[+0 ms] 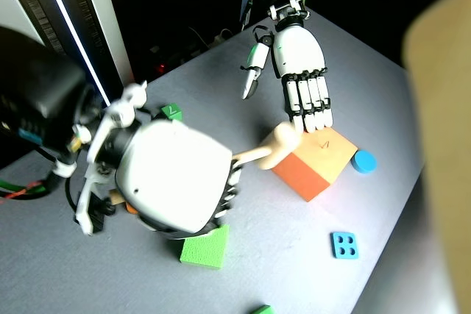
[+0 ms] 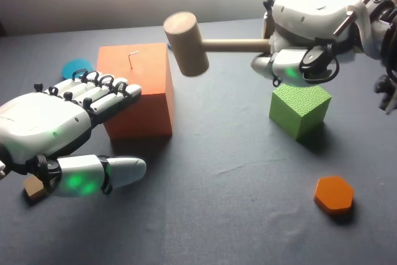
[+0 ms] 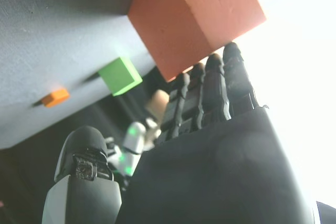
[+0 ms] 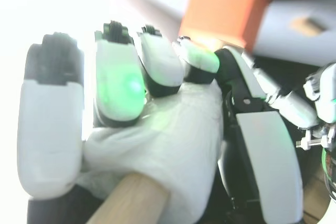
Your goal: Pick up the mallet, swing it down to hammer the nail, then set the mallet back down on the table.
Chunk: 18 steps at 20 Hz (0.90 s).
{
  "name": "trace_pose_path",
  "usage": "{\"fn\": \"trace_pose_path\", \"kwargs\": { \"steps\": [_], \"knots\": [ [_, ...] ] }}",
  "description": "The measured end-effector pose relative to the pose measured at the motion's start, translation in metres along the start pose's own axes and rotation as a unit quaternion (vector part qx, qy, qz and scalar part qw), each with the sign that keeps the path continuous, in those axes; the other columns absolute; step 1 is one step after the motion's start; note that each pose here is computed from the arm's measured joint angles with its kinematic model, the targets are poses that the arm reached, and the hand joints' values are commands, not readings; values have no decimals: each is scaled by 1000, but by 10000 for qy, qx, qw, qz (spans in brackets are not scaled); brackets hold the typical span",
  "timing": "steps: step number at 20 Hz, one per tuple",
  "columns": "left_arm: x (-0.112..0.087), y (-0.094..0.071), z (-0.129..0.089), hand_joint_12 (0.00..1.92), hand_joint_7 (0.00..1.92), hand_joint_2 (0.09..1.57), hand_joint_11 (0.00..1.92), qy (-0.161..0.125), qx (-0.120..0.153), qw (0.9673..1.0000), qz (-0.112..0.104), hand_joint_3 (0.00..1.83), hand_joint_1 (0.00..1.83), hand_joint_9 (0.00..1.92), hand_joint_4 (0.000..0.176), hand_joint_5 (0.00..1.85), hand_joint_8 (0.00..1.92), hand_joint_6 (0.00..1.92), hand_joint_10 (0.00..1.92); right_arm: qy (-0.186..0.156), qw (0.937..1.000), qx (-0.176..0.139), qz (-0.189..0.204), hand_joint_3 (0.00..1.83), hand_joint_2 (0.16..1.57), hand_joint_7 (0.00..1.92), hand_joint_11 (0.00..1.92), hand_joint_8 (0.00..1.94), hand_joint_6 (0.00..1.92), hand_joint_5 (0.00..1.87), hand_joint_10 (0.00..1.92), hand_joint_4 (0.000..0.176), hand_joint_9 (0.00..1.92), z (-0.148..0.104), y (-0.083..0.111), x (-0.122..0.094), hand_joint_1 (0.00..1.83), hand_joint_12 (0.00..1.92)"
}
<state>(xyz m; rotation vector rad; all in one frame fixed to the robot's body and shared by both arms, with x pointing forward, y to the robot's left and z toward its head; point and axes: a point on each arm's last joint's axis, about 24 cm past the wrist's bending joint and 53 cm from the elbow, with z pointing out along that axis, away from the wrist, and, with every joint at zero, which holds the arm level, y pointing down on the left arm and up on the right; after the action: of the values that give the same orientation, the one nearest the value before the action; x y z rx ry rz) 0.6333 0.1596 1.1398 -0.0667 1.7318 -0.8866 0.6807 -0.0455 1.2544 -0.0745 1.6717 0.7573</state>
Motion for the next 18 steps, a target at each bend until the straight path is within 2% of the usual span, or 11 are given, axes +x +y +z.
{"fn": "trace_pose_path", "kwargs": {
  "steps": [2,4,7,10,13,18],
  "knots": [
    [0,0,0,0,49,1185,0,-3,2,10000,-1,0,0,18,0,26,0,0,0,-288,9994,-85,-180,193,1571,1583,1840,1941,1921,1385,1921,176,1728,3,10,-10,71,1921],
    [0,0,0,0,57,1186,0,-1,2,10000,-1,1,0,32,0,40,4,7,6,-380,9992,-68,-119,177,1571,1541,1788,1941,1921,1358,1921,176,1695,10,13,-11,75,1921],
    [0,0,1,0,12,1171,0,16,-5,10000,-6,0,0,0,0,3,4,1,0,-388,9992,-69,0,181,1571,1531,1751,1941,1921,1343,1921,176,1679,26,17,-7,4,1921],
    [0,1,1,0,19,1173,0,25,-21,10000,8,0,0,0,0,2,7,1,0,-429,9991,-8,2,181,1571,1509,1731,1941,1921,1320,1921,176,1661,41,15,-6,7,1921],
    [-1,2,1,0,23,1171,0,18,-25,10000,14,0,0,2,0,2,7,1,1,-404,9992,-48,5,183,1571,1520,1748,1941,1921,1335,1921,176,1669,50,21,-2,0,1921],
    [-2,3,2,0,25,1172,0,22,-40,10000,31,0,0,0,0,16,4,5,0,-364,9991,-159,-124,156,1571,1546,1784,1941,1921,1334,1921,176,1702,59,33,5,82,1921]
  ]
}}
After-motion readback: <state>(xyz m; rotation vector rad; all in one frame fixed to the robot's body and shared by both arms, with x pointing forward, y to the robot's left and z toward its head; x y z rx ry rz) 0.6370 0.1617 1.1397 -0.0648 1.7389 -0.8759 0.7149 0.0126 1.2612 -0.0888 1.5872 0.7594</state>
